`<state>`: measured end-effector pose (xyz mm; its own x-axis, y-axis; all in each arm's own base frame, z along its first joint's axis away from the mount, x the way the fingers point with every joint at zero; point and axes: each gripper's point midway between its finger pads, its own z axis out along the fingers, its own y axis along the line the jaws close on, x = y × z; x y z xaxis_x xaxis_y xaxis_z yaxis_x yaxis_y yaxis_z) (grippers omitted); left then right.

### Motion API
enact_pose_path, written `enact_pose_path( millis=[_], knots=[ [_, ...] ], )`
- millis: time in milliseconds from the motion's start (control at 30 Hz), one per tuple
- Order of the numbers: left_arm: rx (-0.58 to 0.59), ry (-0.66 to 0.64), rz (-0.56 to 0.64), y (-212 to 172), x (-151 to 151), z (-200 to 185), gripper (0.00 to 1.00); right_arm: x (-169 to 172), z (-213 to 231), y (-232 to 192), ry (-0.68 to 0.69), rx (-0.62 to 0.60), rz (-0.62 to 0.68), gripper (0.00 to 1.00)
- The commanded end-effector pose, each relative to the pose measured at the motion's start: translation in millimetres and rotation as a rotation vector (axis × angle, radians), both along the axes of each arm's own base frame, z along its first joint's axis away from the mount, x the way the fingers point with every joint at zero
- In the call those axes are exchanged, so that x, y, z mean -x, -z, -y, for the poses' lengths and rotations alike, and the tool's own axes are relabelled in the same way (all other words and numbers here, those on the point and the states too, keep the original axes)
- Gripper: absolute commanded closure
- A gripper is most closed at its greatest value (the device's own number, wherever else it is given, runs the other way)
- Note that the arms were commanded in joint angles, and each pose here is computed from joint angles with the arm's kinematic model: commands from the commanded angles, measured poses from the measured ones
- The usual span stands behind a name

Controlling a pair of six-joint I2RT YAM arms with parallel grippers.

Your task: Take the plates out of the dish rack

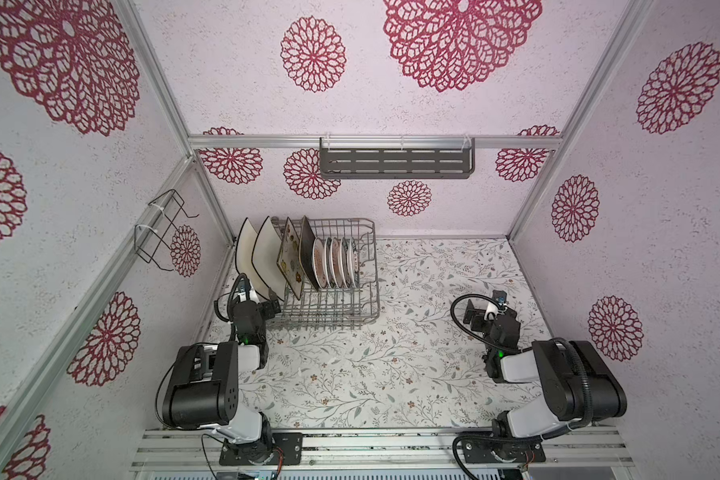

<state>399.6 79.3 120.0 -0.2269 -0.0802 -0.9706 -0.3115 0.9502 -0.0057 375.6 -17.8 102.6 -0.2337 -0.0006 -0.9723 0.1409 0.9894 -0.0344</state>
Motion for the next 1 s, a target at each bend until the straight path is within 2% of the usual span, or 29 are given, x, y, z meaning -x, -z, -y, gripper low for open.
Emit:
enact_pose_path(
  millis=[0,900,967],
  knots=[
    [0.0,-0.003,0.0,-0.9,-2.8,-1.9,0.03,-1.4,-2.0,-11.3,-0.01,0.007,0.049,0.01],
    [0.004,0.0,0.0,-1.1,-3.0,-1.8,0.03,-3.4,4.3,-10.4,0.015,-0.011,0.04,0.01],
    [0.004,-0.052,0.009,-5.2,-1.2,-9.6,0.03,-0.9,3.4,-17.9,0.01,-0.005,0.06,0.01]
  ],
)
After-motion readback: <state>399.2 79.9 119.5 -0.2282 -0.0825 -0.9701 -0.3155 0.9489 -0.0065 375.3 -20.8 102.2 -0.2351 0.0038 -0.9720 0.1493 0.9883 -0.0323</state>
